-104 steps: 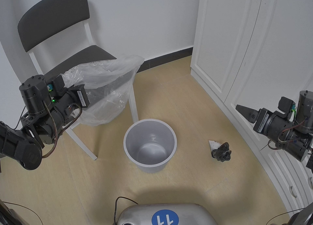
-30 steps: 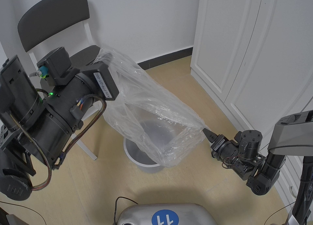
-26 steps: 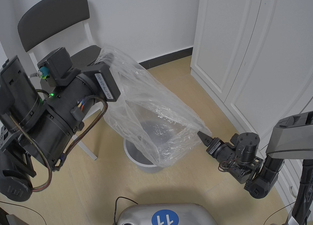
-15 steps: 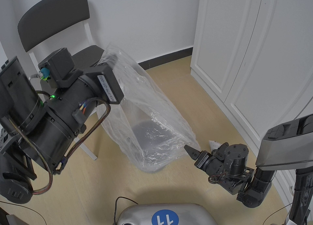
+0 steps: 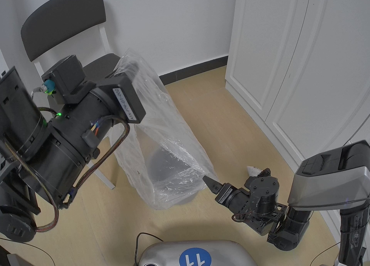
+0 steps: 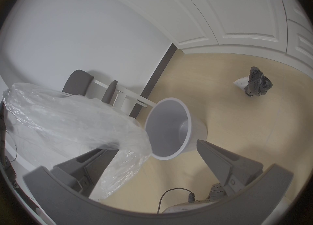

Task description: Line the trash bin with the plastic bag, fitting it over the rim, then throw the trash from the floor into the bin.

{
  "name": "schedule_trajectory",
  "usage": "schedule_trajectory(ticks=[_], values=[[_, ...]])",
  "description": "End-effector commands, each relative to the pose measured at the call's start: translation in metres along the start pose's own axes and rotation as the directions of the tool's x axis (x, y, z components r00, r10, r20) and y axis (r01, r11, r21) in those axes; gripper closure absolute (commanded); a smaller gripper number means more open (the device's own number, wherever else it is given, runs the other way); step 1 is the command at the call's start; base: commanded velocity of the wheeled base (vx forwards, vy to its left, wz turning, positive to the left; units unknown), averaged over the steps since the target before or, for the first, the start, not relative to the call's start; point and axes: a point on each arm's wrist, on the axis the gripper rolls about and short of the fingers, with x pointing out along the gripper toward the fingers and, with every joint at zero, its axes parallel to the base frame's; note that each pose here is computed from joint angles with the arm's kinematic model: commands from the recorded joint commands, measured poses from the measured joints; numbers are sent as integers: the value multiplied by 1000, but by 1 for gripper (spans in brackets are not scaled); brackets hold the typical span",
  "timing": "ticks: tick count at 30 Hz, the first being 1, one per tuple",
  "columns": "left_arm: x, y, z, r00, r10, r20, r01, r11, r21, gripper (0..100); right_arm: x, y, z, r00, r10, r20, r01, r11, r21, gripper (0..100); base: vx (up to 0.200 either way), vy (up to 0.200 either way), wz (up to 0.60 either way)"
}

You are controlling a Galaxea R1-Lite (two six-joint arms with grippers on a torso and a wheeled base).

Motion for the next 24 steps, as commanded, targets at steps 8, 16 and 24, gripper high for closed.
schedule_trajectory(ticks=[8,16,24], values=[[-1,0,3,1000,-1,10,1,1000,-6,100,0,4,-16,999,21,-34,-21,1000,-8,0,0,0,0],[-1,0,3,1000,-3,9,3,1000,-6,100,-4,10,-30,997,36,-71,-37,999,-7,0,0,0,0],[-2,-3,3,1000,10,11,-9,1000,-11,100,1,12,-39,997,42,-70,-43,999,-10,0,0,0,0]])
